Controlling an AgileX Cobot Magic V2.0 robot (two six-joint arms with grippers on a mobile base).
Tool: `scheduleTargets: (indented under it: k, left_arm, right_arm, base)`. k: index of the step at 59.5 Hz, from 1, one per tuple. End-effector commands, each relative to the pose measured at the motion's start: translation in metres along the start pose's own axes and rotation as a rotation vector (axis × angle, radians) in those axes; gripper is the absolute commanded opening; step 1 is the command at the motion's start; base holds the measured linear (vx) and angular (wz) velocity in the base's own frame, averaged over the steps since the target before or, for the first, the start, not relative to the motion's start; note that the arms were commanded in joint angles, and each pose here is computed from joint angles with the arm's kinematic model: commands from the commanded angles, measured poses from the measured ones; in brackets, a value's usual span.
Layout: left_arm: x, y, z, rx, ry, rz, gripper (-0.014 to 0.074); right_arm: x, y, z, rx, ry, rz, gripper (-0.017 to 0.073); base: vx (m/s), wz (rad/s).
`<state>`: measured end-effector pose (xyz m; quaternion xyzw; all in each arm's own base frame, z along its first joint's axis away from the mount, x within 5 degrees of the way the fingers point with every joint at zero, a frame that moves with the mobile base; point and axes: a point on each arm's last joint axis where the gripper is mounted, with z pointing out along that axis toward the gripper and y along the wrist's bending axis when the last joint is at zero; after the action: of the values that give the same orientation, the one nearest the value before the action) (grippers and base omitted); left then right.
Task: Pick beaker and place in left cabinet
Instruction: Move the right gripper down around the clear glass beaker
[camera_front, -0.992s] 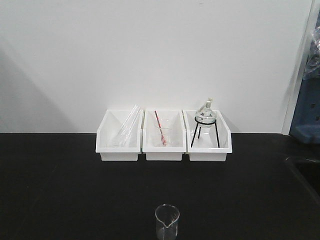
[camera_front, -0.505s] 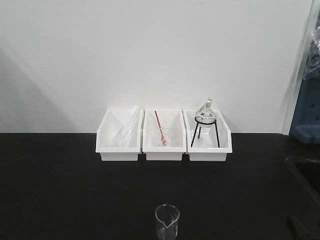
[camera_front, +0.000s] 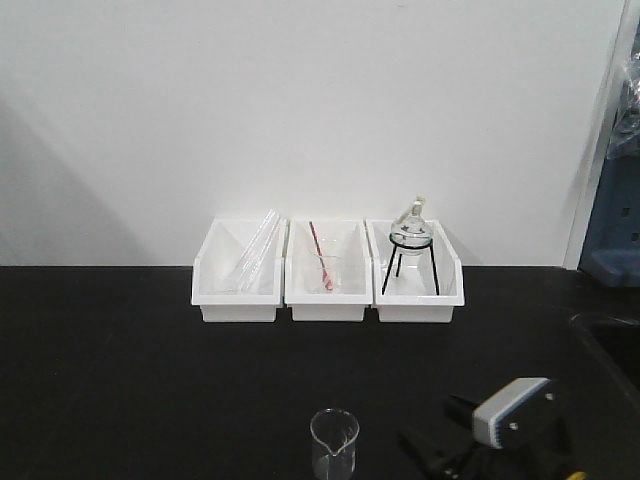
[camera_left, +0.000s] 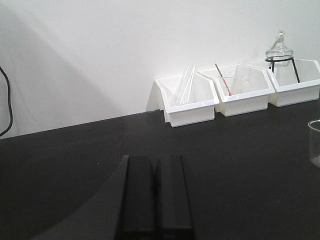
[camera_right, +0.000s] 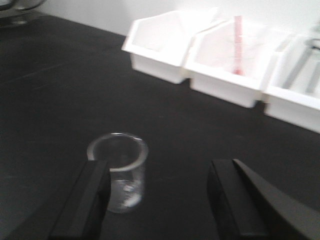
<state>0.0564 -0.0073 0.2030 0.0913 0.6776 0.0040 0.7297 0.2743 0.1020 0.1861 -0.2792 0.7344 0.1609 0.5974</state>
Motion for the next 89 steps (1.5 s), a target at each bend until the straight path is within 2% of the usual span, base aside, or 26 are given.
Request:
scheduleTargets:
  k: [1, 4, 10, 21, 57, 69, 79, 89]
  left_arm:
    - [-0.003, 0.0, -0.001, -0.007, -0.077, -0.006, 0.0001]
    - [-0.003, 0.0, -0.001, -0.007, -0.077, -0.006, 0.0001]
    - [-0.003, 0.0, -0.001, -0.007, -0.077, -0.006, 0.0001]
    - [-0.003, 0.0, -0.001, -0.007, -0.077, -0.006, 0.0001]
    - [-0.003, 0.0, -0.001, -0.007, -0.077, -0.006, 0.0001]
    - [-0.003, 0.0, -0.001, -0.007, -0.077, -0.006, 0.0001]
    - [-0.003, 0.0, -0.001, -0.007, -0.077, -0.006, 0.0001]
    - [-0.003, 0.0, -0.001, -0.007, -0.077, -0.006, 0.0001]
  right_arm:
    - [-0.014, 0.006, 0.02, -0.009, -0.08, 0.03, 0.0489]
    - [-0.007, 0.01, 0.031, -0.009, -0.058, 0.066, 0.0489]
    - [0.003, 0.022, 0.047, -0.049, -0.031, 0.076, 0.0489]
    - [0.02, 0.036, 0.072, -0.098, 0.012, 0.01, 0.0489]
    - [0.022, 0.023, 0.138, -0.085, -0.038, -0.008, 0.0489]
    - [0.022, 0.019, 0.153, -0.08, -0.039, 0.029, 0.0489]
    - [0.023, 0.02, 0.163, -0.079, -0.024, 0.037, 0.052]
    - [0.015, 0.026, 0.17, -0.092, -0.038, 0.022, 0.0598]
  base:
    - [0.0, 0.0]
    - [0.0, 0.0]
    - [0.0, 0.0]
    - [0.0, 0.0]
    - [0.0, 0.0]
    - [0.0, 0.0]
    - [0.0, 0.0]
    - [0.0, 0.0]
